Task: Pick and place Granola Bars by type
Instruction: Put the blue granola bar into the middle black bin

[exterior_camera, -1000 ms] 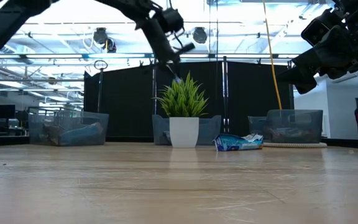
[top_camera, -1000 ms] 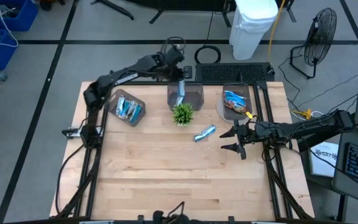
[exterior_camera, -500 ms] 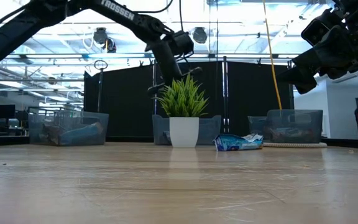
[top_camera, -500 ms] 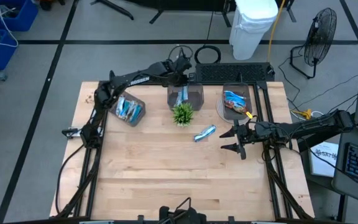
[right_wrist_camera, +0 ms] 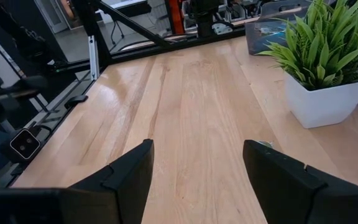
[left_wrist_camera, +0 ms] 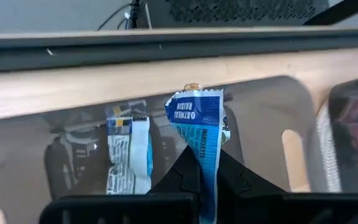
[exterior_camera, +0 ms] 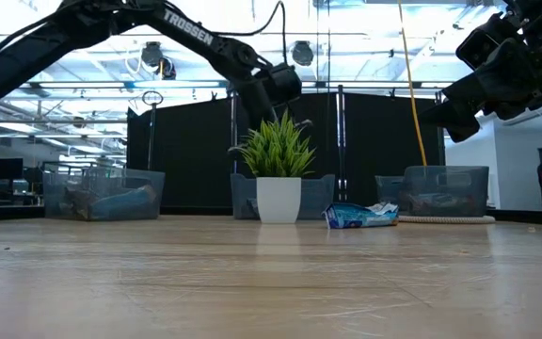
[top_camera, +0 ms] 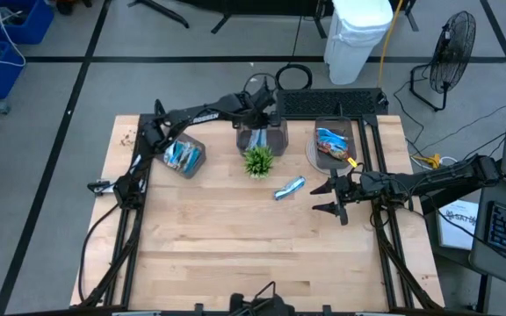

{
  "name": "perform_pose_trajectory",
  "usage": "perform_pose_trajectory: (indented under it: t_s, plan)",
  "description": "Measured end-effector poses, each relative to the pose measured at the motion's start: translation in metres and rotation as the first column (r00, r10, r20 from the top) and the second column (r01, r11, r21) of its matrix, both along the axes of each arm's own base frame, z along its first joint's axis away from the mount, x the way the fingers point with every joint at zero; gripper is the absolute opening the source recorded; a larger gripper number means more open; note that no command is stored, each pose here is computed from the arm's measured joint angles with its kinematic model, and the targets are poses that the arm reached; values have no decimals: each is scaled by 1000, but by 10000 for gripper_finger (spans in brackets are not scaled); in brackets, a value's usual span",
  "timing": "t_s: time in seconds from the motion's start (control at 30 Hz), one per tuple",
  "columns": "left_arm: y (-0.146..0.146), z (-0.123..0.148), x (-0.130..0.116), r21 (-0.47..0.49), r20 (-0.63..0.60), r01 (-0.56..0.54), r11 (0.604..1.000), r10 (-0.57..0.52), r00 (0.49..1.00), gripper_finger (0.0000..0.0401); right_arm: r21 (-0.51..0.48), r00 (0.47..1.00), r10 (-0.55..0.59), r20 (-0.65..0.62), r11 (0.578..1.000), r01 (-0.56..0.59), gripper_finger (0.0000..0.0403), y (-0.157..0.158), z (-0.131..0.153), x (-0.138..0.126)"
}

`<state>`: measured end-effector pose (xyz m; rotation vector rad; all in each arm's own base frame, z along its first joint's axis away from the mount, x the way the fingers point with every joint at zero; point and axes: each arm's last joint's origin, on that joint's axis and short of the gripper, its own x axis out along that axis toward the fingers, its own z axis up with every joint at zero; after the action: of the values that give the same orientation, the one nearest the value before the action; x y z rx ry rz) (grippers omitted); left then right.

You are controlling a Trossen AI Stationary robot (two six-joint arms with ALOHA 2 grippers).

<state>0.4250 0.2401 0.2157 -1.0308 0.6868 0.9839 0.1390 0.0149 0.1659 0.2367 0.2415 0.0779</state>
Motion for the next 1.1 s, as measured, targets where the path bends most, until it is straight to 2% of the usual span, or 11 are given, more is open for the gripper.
perform_pose_trajectory:
  t_s: [0.27,0.43,0.6,0.77,1.1]
  plan:
    - [0,-24,6,-51,-32,16,999,-18,999,12,0,1000,0,0,1000,0,238,0,0,0]
    - [0,-28,5,-68,-43,-7,998,4,999,16,0,1000,0,0,1000,0,238,0,0,0]
    - [4,-26,7,-39,-12,37,999,-37,999,63,0,1000,1,0,1000,-1,238,0,0,0]
    - [6,-24,10,-67,54,91,994,-88,995,104,0,1000,0,0,1000,0,238,0,0,0]
    - [5,-23,12,-87,86,121,989,-114,990,176,0,1000,0,0,1000,0,238,0,0,0]
